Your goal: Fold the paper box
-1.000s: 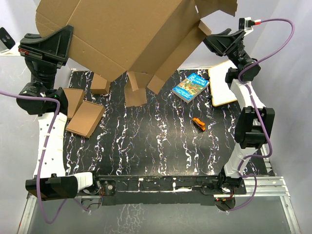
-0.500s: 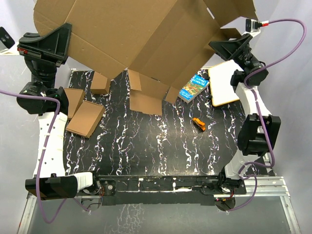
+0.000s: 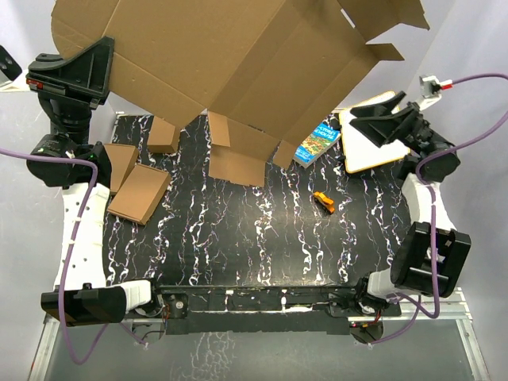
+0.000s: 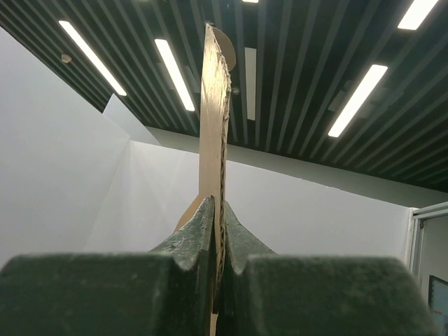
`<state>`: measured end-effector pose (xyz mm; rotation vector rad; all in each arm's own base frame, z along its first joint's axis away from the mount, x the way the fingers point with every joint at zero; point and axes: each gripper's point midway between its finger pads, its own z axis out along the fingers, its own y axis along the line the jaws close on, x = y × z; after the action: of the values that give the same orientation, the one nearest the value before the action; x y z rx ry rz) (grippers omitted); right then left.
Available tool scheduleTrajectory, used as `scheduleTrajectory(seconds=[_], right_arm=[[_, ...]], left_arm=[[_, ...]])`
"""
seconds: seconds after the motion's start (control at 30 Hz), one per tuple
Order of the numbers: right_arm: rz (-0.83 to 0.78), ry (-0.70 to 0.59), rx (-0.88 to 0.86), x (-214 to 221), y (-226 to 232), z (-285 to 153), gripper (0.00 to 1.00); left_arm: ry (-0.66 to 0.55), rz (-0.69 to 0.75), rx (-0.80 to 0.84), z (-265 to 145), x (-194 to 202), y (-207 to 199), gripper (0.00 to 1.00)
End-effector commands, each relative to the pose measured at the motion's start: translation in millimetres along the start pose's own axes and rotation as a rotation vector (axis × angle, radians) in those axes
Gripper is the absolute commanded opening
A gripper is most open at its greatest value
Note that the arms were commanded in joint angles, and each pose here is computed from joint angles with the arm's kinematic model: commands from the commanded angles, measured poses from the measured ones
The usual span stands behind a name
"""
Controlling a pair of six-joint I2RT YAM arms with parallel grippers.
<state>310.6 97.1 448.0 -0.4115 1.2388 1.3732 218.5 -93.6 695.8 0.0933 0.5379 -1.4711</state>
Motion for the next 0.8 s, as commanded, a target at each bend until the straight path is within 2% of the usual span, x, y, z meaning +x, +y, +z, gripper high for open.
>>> scheduleTrajectory(seconds=[0.0, 0.13, 0.23, 0.47, 0.6, 0.63, 0.77], right_arm=[[-0.415, -0.013, -0.025, -4.0, 13.6, -31.6, 1.0], [-0.334, -0.075, 0.174, -27.7, -32.2, -57.4, 0.99], [-0.298, -0.145, 0.23, -51.8, -47.0, -65.1, 0.97], [-0.088, -0.364, 0.143, -126.9, -57.8, -51.7, 0.95], [0.022, -0.422, 0.017, -156.3, -53.8, -40.0, 0.91], [0.051, -0.436, 0.019, -159.4, -66.1, -40.1, 0.91], [0.092, -0.452, -0.005, -167.6, -68.0, -33.3, 0.92]], left_arm=[[-0.045, 0.049, 0.119, 7.5, -11.2, -49.7, 0.0], [-0.033, 0.072, 0.126, 8.4, -9.9, -55.4, 0.0], [-0.029, 0.077, 0.131, 8.5, -8.9, -58.7, 0.0], [-0.027, 0.078, 0.136, 8.9, -8.4, -62.1, 0.0], [-0.025, 0.08, 0.135, 8.6, -8.2, -62.8, 0.0], [-0.024, 0.079, 0.132, 8.5, -8.0, -61.7, 0.0], [-0.023, 0.076, 0.13, 7.9, -7.4, -59.4, 0.0]])
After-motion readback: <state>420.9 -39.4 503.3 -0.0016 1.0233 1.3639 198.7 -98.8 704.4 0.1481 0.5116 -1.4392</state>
